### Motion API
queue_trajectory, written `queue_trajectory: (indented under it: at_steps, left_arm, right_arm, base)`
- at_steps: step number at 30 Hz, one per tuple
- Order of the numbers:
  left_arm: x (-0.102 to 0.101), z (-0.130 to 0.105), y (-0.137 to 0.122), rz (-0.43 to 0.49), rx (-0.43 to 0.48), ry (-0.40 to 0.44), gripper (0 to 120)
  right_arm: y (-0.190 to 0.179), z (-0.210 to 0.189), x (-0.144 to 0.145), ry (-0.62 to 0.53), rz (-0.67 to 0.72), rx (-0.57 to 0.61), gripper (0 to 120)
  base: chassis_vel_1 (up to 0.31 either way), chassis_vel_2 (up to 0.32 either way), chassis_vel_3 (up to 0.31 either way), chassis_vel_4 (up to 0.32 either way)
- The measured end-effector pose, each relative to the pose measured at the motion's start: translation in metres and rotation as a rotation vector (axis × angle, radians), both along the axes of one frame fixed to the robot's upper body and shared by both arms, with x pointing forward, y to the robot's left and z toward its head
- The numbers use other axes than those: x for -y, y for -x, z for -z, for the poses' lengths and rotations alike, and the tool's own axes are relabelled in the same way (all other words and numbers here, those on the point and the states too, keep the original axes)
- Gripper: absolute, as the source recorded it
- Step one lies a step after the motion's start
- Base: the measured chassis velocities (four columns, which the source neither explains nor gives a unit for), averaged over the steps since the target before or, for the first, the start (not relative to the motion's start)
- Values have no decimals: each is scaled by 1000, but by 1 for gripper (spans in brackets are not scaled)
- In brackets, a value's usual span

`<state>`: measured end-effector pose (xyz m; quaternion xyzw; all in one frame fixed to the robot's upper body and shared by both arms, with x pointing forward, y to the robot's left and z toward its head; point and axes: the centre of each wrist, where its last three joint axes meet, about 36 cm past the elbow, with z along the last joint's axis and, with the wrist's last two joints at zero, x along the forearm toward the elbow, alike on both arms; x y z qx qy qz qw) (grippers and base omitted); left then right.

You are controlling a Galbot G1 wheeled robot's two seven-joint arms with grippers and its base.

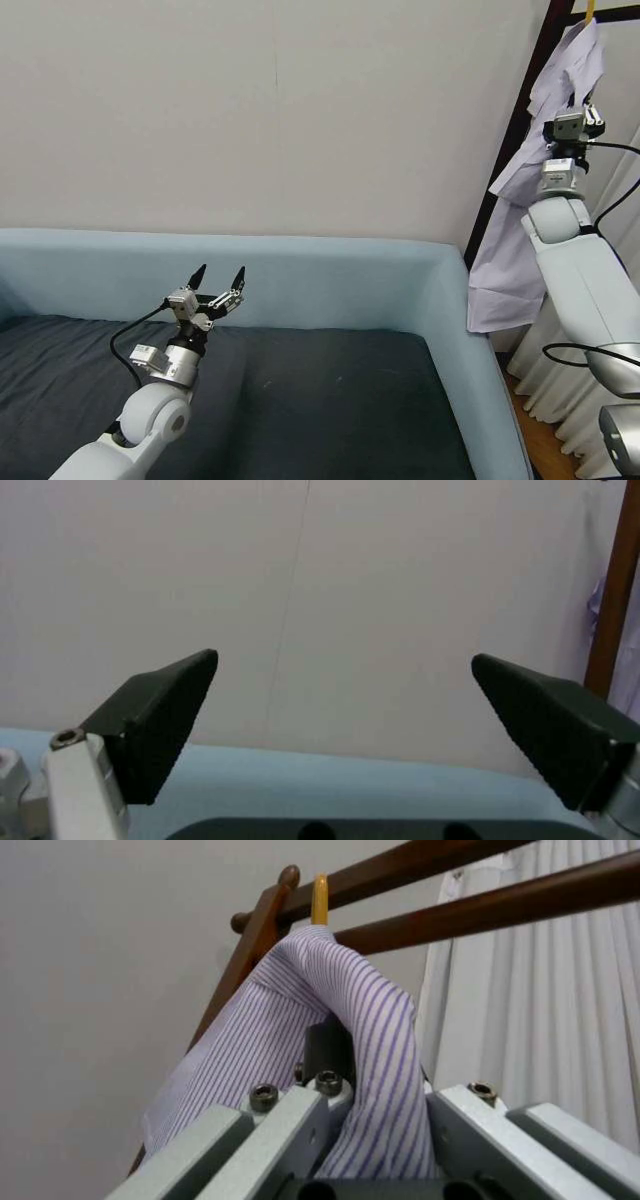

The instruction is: Pick up the clothes from the sofa and hang them on the clothes hanger.

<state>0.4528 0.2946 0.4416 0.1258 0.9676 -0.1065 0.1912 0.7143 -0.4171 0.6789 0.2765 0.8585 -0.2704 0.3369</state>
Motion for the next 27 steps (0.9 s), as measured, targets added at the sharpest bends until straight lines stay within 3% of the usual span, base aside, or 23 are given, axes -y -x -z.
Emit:
queue_trajectory:
  at_steps: [19, 27]
  left_arm:
    - [-1, -6, 9, -7, 9, 9, 100]
    - [5, 0, 21, -18, 3, 40, 100]
  right_arm:
    - [5, -1, -6, -132, -53, -88, 0]
    - [59, 8, -27, -130, -296, -27, 30]
  base:
    - [0, 0, 0, 0]
    - [0, 0, 0, 0]
